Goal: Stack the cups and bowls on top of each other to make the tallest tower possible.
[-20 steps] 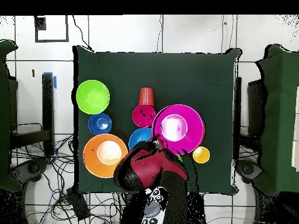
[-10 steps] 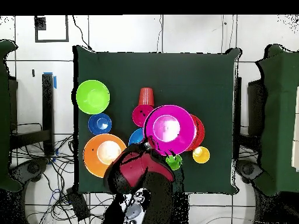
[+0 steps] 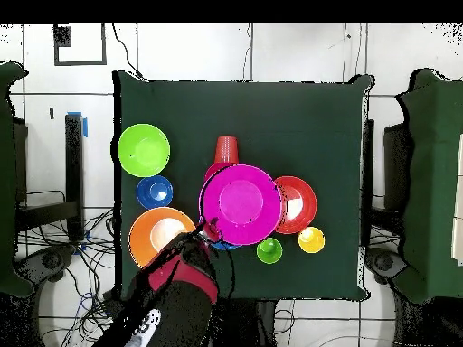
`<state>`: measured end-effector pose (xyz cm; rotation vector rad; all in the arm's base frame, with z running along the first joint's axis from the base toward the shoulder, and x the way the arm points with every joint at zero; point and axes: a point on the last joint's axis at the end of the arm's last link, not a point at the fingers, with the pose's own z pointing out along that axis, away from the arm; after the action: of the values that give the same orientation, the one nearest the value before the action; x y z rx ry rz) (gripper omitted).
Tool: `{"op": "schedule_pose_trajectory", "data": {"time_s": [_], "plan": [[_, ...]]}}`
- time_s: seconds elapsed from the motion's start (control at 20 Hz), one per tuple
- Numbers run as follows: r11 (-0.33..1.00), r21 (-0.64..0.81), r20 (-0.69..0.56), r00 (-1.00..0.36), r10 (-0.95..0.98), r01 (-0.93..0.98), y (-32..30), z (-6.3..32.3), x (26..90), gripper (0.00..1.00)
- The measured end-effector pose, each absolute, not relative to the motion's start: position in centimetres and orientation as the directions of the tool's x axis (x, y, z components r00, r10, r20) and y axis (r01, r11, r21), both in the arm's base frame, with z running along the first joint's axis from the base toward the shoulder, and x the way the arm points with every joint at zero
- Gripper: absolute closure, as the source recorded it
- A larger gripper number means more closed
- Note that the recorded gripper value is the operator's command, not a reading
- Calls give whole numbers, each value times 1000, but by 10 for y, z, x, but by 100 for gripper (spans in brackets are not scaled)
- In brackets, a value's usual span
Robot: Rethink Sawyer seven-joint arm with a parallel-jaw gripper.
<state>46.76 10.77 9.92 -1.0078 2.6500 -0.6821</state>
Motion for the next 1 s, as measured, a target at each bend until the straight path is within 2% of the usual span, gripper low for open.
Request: {"op": "schedule_pose_trajectory", "data": {"time_s": [0.3,1.0], "plan": [[672,-517,-56,-763,-644,-530,111,100,467,100],[733,-516,-113,-813,-571,-443,77,97,479,100]]}}
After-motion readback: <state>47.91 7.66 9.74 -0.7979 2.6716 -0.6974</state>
